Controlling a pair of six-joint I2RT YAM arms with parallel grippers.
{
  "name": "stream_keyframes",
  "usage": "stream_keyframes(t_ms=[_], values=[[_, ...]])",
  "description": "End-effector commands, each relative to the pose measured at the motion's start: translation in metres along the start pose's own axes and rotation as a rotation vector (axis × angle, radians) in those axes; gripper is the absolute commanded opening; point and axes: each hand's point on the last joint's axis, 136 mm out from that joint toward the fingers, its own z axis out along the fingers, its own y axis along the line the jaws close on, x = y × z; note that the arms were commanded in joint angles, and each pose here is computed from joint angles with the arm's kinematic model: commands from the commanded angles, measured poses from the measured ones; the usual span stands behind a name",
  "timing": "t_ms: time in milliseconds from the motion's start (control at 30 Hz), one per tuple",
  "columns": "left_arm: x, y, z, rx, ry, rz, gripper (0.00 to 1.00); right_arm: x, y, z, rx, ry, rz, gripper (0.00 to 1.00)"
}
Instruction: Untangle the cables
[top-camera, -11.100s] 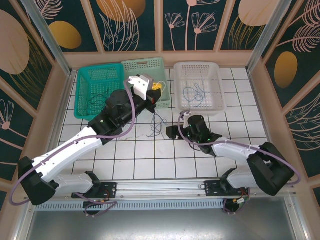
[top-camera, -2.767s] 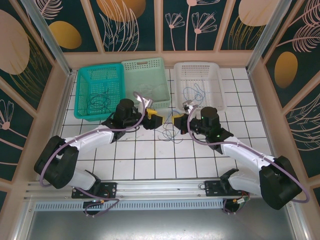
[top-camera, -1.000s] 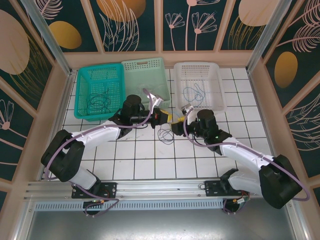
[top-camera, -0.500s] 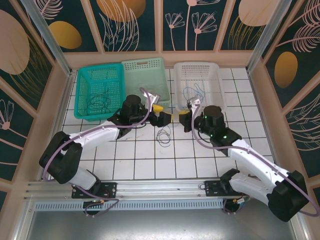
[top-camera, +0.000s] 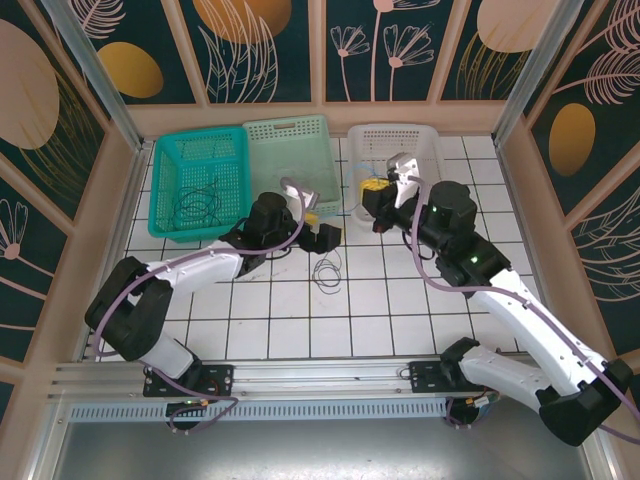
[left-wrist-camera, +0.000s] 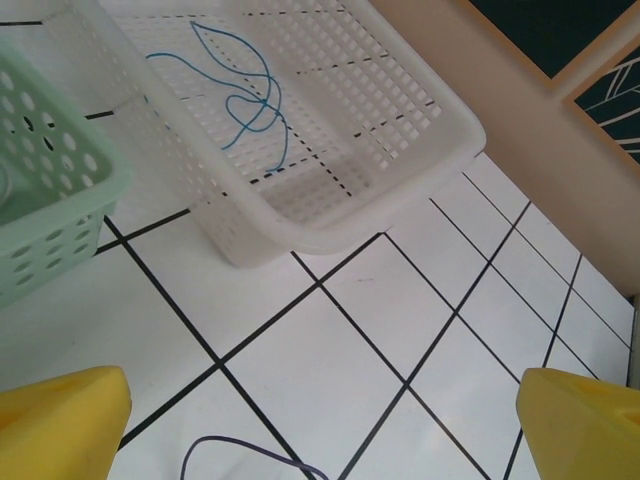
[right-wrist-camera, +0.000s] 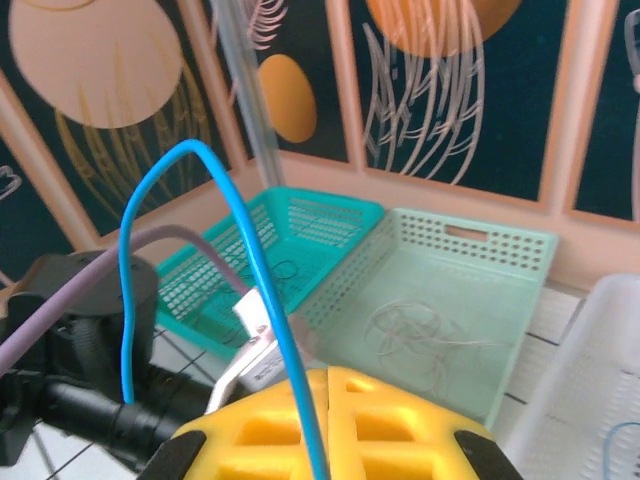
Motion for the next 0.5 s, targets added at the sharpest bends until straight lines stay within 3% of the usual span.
stream_keyframes(t_ms=[0, 267, 467], values=[[-0.01, -0.005, -0.009, -0.005, -0.051, 0.018, 0.99, -0.009, -0.025, -0.001, 0.151, -0.017, -0.016, 0.0], [0.002, 0.004, -0.016, -0.047, -0.042, 0.0, 0.99, -0.005, -0.08, -0.003, 0.427, -0.065, -0.005, 0.0], [0.001, 0.007, -0.026, -0.082, -0.072, 0.007, 0.99, -0.01, -0.107, -0.018, 0.509, -0.144, 0.03, 0.0]])
